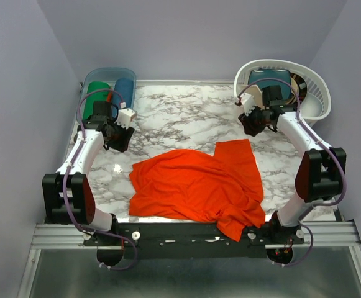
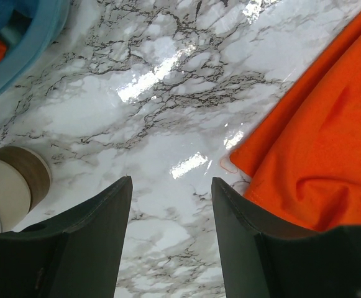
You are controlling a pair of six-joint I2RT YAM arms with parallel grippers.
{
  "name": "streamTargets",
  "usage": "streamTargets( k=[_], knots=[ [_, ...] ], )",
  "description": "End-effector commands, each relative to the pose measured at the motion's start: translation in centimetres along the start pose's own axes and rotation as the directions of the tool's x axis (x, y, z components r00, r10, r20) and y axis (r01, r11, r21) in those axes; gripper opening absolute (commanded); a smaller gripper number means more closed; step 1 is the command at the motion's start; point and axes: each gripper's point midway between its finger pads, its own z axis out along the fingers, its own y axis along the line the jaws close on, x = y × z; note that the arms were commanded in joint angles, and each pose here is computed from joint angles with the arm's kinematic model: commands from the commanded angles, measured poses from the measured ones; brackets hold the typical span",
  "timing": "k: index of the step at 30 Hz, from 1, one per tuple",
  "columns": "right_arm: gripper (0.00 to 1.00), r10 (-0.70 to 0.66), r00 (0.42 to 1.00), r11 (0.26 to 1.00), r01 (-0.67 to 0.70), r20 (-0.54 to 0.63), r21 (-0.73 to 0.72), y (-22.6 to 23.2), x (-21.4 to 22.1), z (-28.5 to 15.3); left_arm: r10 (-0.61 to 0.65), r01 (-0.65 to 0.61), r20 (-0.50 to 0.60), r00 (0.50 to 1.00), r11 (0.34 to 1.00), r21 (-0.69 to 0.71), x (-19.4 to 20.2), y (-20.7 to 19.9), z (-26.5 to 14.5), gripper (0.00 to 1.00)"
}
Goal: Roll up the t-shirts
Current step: Flatten out the T-shirt at the center of the board.
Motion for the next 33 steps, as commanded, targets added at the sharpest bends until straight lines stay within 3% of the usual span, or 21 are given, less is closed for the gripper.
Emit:
streamTargets(
  k=[1,7,15,20,24,25,28,29,33],
  knots=[
    [0.48,-0.180,0.982,0.984,0.180,0.061,0.007,0.6,-1.0,2.1,0.016,-0.016,0.017,1.000,1.000,0.009,0.4,-0.6,-0.8,0.63],
    [0.43,-0.409,0.912,0.895,0.403,0.009,-0.193,7.7,1.3,4.8,-0.004,0.004,0.017,1.000,1.000,0.006,0.3,-0.7,-0.8,0.63],
    [0.40,-0.475,0.874,0.839,0.415,-0.101,-0.352,12.8,3.7,7.7,0.012,-0.012,0.015,1.000,1.000,0.005,0.0,-0.4,-0.9,0.63],
    [0.40,-0.556,0.822,0.732,0.415,-0.121,-0.541,18.0,6.0,7.2,0.015,-0.015,0.012,1.000,1.000,0.003,0.3,-0.5,-0.9,0.63],
    [0.37,-0.565,0.825,0.597,0.408,-0.001,-0.691,22.2,5.4,4.3,0.010,-0.010,0.015,1.000,1.000,0.003,0.4,-0.6,-0.9,0.63],
    [0.36,-0.540,0.838,0.570,0.433,0.079,-0.698,22.8,3.2,3.7,0.011,-0.011,0.015,1.000,1.000,0.003,0.5,-0.6,-0.9,0.63],
    [0.36,-0.491,0.856,0.494,0.429,0.165,-0.756,24.2,0.7,1.0,0.018,-0.018,0.017,1.000,1.000,0.004,0.6,-0.8,-1.1,0.63],
    [0.37,-0.483,0.854,0.502,0.451,0.193,-0.738,23.6,-1.5,0.5,0.022,-0.022,0.014,1.000,1.000,0.004,0.7,-0.7,-1.1,0.63],
    [0.43,-0.420,0.901,0.628,0.374,0.108,-0.682,21.4,-3.9,1.1,0.024,-0.024,0.019,1.000,1.000,0.004,0.7,-0.8,-1.0,0.63]
  ],
)
